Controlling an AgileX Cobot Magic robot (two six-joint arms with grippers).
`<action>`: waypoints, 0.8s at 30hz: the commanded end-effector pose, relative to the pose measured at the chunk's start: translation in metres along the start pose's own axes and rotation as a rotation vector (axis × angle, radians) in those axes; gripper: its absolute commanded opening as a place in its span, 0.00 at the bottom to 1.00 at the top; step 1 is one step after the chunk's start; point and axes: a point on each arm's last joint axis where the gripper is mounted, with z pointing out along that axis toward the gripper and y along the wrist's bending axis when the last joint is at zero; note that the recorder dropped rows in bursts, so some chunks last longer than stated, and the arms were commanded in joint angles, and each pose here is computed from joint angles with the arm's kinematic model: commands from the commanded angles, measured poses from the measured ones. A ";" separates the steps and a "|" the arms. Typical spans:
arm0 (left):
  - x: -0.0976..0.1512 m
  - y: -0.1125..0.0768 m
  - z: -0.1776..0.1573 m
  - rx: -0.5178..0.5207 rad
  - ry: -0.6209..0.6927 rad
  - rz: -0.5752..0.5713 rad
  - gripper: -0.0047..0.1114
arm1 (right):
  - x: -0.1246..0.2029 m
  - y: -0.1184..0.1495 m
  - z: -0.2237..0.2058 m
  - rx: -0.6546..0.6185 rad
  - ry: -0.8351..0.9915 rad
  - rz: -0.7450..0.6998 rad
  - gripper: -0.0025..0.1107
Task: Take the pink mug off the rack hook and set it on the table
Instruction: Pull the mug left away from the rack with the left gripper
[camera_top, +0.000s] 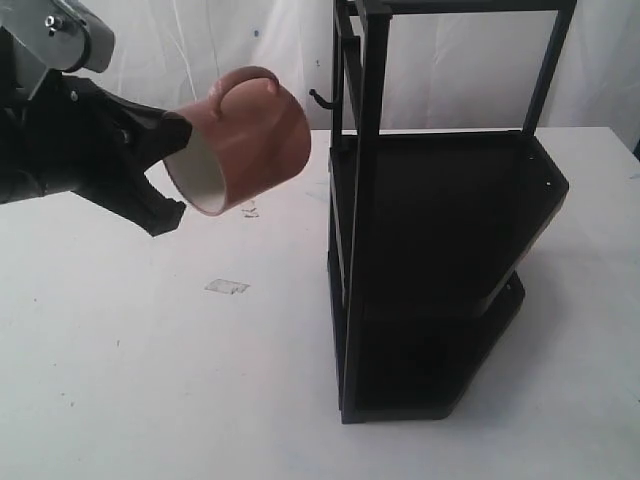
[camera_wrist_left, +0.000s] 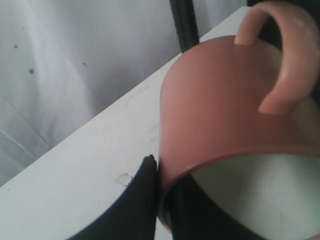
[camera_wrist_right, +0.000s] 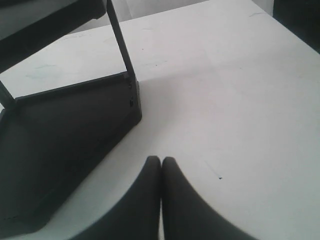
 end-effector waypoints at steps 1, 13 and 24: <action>0.001 0.004 -0.004 -0.049 0.016 -0.011 0.04 | 0.000 0.000 0.000 0.004 -0.012 0.019 0.02; 0.001 0.005 -0.004 -0.057 0.026 0.133 0.04 | 0.000 0.000 0.000 0.004 -0.012 0.019 0.02; 0.005 -0.022 -0.005 0.198 -0.081 0.100 0.04 | 0.000 0.000 0.000 0.004 -0.012 0.019 0.02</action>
